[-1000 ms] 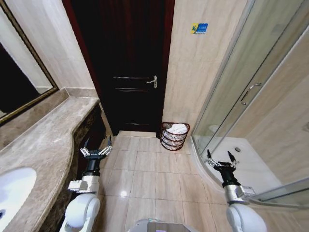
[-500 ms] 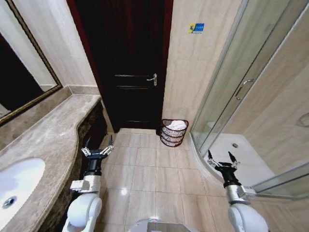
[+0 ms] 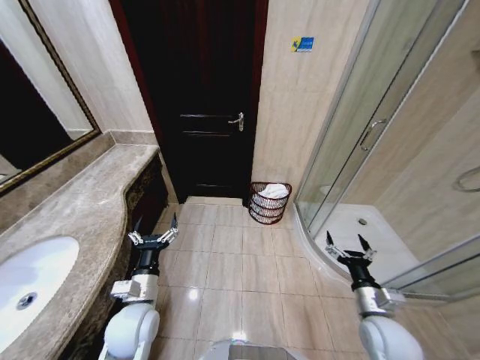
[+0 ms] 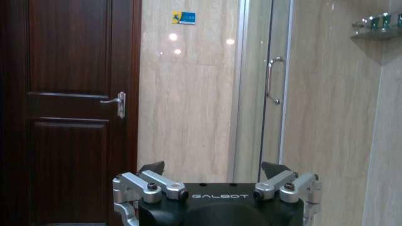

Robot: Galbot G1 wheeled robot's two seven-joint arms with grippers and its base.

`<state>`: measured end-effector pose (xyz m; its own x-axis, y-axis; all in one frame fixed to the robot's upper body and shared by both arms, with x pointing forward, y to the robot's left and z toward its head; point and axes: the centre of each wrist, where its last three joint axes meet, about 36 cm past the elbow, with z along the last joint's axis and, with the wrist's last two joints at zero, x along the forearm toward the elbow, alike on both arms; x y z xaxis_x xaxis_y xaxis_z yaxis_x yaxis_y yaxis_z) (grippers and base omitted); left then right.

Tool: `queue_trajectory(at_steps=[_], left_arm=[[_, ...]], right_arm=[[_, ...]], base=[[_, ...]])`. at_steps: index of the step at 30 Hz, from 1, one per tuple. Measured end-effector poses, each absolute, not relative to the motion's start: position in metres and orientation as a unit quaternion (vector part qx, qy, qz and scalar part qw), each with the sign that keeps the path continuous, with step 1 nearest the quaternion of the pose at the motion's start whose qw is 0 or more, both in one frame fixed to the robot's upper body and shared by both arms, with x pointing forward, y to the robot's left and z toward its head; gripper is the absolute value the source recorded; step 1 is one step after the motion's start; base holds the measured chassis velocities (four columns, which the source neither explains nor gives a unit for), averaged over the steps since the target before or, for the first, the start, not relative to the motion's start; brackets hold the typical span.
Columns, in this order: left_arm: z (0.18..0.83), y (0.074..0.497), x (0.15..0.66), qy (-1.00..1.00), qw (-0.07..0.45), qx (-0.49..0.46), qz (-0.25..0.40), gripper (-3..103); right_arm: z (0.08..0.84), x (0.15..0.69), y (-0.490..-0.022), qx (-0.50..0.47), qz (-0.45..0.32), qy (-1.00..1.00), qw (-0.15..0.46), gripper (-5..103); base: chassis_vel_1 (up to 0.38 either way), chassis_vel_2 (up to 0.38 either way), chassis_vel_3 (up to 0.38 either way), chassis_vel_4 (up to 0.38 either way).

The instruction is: Discard the used towel into the hamper.

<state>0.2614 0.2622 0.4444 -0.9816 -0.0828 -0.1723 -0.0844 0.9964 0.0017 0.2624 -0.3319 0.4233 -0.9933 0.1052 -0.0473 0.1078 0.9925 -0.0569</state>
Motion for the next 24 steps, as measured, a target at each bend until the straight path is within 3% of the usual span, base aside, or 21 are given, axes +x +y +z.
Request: queue_trajectory(at_steps=[24], left_arm=[[0.4478, 0.2623, 0.2698, 0.996, 0.083, -0.034, 0.015, 100]], right_arm=[[0.4253, 0.2647, -0.3332, 0.054, -0.034, 0.997, 0.036, 100]], base=[[0.000, 0.000, 0.000, 0.000]])
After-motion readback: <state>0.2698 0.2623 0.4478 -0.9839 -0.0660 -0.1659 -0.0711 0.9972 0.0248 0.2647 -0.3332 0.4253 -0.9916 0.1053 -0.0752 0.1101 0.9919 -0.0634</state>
